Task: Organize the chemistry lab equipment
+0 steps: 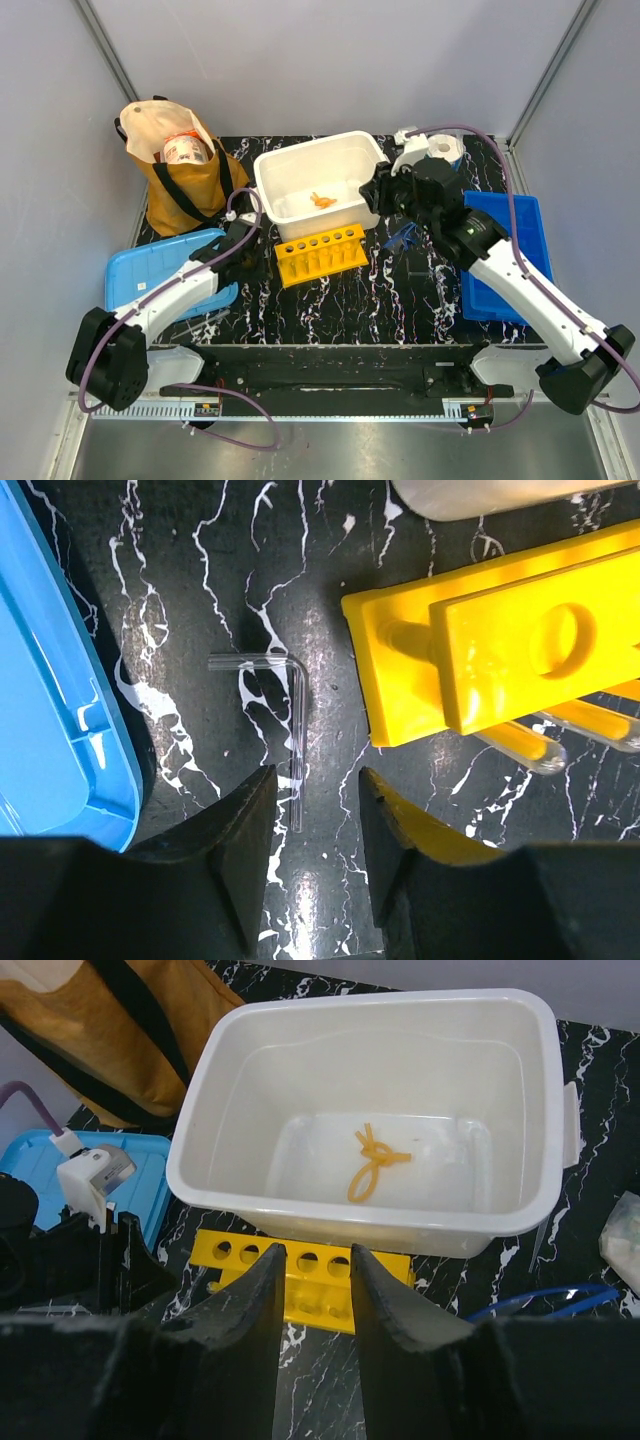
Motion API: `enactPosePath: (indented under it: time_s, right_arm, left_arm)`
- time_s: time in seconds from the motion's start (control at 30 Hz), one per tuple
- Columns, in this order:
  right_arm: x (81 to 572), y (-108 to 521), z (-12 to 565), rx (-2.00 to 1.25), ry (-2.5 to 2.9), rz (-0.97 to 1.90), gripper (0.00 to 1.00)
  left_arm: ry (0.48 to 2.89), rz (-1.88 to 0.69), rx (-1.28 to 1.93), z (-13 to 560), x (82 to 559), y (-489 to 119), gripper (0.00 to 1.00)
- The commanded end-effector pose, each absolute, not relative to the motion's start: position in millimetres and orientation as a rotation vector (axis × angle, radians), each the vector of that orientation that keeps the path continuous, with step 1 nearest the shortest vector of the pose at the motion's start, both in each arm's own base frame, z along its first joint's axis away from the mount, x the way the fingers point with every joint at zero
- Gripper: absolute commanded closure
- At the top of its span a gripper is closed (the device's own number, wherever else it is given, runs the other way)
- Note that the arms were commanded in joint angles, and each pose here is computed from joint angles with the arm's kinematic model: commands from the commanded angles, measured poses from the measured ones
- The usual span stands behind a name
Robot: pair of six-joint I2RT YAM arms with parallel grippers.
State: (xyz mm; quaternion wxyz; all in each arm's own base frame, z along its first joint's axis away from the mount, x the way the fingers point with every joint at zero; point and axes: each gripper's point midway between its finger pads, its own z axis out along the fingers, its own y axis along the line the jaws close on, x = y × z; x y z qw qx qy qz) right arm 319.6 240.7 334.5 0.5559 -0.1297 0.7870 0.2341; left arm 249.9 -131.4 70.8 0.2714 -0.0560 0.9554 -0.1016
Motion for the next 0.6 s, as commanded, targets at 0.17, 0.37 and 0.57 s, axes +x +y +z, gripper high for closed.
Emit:
enactPosePath:
  time_s: [0.17,0.37,0.57]
  right_arm:
    - [310.1,226.6,342.8,-0.248,1.813,0.557,0.62]
    - [307.8,225.9,337.5,-0.229,1.825,0.572,0.63]
    - [305.8,225.5,326.8,-0.213,1.848,0.578,0.63]
  left_arm:
    - [2.547,-0.223,-0.209,44.1,242.8,-132.4,0.60]
    - [2.576,-0.219,-0.177,28.5,235.8,-136.5,0.60]
    - [2.602,-0.176,-0.169,16.6,232.1,-136.2,0.61]
